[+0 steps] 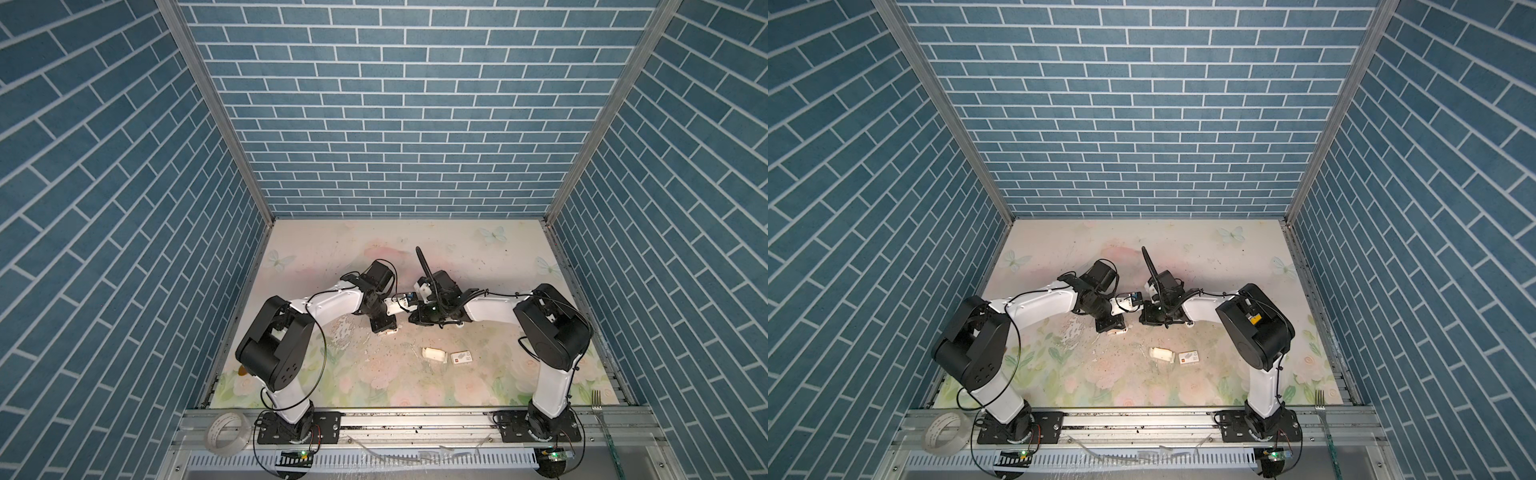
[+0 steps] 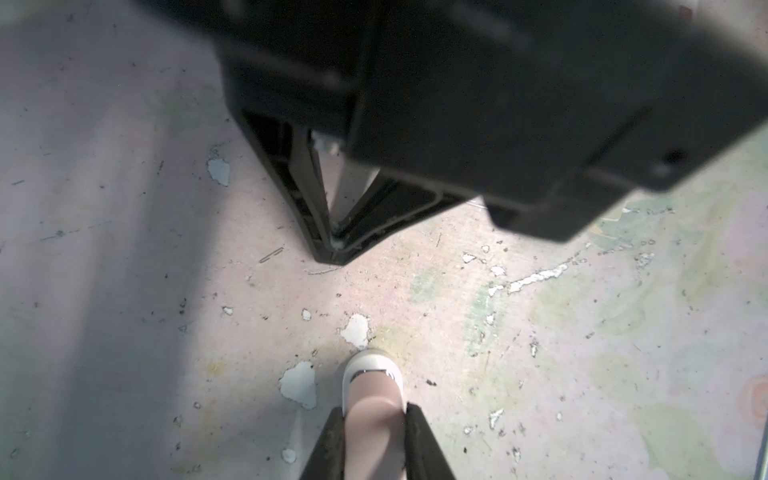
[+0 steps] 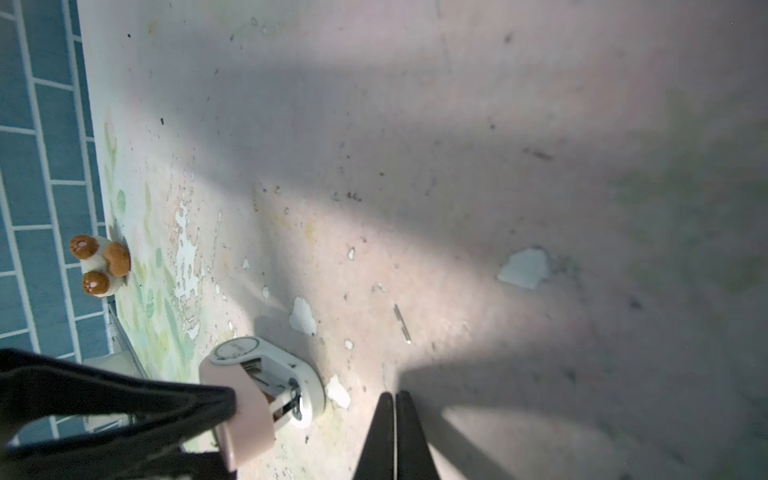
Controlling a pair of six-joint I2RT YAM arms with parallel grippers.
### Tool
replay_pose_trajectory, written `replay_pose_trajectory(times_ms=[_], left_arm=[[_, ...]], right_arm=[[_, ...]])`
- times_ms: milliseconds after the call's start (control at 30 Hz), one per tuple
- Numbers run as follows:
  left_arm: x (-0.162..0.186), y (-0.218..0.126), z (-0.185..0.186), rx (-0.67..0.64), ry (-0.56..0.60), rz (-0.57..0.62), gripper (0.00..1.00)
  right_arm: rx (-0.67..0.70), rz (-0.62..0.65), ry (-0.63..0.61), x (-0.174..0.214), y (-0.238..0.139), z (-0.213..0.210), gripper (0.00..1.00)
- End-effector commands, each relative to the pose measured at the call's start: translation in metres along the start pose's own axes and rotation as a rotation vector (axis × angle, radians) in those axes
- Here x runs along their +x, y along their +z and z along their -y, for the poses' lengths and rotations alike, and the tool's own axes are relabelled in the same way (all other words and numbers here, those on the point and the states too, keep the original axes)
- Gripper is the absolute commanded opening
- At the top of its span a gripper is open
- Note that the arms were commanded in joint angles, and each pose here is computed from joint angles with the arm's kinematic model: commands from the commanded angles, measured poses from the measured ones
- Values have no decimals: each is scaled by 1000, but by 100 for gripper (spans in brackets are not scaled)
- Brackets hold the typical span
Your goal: Load the staples into the stapler
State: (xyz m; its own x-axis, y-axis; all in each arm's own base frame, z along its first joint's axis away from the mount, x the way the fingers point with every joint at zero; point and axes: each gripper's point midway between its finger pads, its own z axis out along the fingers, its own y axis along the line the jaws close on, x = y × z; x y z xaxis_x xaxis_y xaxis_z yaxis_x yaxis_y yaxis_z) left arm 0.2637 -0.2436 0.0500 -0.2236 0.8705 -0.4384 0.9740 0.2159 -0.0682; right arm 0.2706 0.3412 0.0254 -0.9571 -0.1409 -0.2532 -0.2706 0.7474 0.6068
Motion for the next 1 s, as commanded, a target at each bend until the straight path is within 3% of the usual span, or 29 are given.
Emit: replay_pose_trajectory(times_ms=[0,533,967], left_arm=[[25,10,12,52,-31,-105,15],[44,30,15,67,-57,-265,12],[65,53,21,73,-57,-458,9]], right_arm=[[63,60,-11,-11,-23,3,7],[133,196,-100,-8,-117,-14,7],[156,244,-31,38,-147,12,7]])
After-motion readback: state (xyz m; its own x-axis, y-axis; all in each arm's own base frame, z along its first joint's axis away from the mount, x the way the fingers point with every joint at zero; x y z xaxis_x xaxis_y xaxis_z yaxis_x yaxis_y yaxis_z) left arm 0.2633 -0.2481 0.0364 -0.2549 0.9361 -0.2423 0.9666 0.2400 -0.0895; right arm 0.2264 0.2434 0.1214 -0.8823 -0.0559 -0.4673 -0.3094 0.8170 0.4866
